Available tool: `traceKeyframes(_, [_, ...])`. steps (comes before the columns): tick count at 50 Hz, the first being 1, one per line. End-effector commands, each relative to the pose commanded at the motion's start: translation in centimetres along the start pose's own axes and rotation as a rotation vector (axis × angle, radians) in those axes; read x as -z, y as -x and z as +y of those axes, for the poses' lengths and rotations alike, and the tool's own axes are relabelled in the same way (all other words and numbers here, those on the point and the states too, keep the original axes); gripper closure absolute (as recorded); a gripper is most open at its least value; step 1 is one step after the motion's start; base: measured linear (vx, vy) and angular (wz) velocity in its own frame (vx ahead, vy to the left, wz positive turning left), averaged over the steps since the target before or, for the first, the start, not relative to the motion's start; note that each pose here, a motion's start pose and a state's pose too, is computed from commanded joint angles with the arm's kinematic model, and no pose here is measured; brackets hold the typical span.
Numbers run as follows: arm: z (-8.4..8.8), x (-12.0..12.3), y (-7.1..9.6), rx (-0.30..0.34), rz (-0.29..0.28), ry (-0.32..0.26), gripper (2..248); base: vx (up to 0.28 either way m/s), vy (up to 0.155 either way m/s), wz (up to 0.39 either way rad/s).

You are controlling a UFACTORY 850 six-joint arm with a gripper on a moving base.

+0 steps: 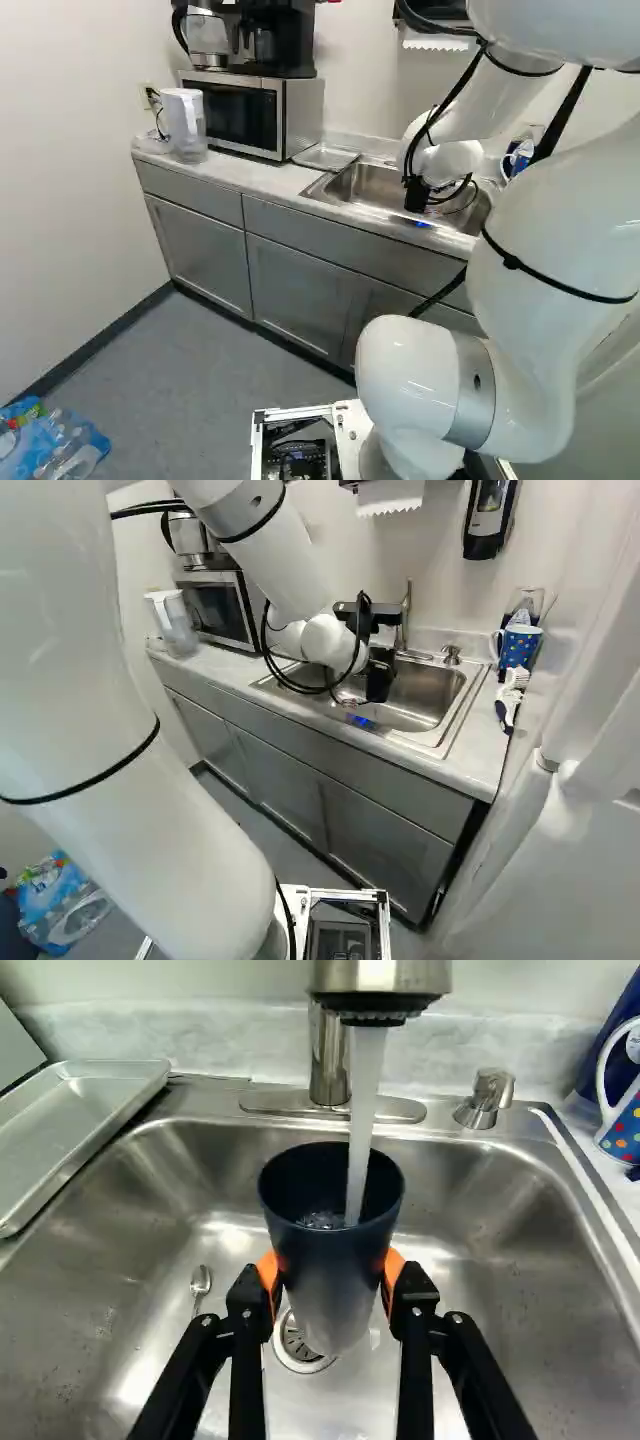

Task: Rinse the cup and place it in the tray

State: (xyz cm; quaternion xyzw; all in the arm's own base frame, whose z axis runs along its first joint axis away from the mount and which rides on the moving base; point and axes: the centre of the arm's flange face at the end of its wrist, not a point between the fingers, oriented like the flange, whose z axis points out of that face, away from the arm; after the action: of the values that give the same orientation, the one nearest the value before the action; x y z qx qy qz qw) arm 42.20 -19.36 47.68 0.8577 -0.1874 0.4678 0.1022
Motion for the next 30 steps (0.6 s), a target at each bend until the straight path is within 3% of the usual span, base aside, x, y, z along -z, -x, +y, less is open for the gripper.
traceKeyframes(30, [0.0,0.0,0.0,0.0,0.0,0.0,130,0.0,0.0,0.0])
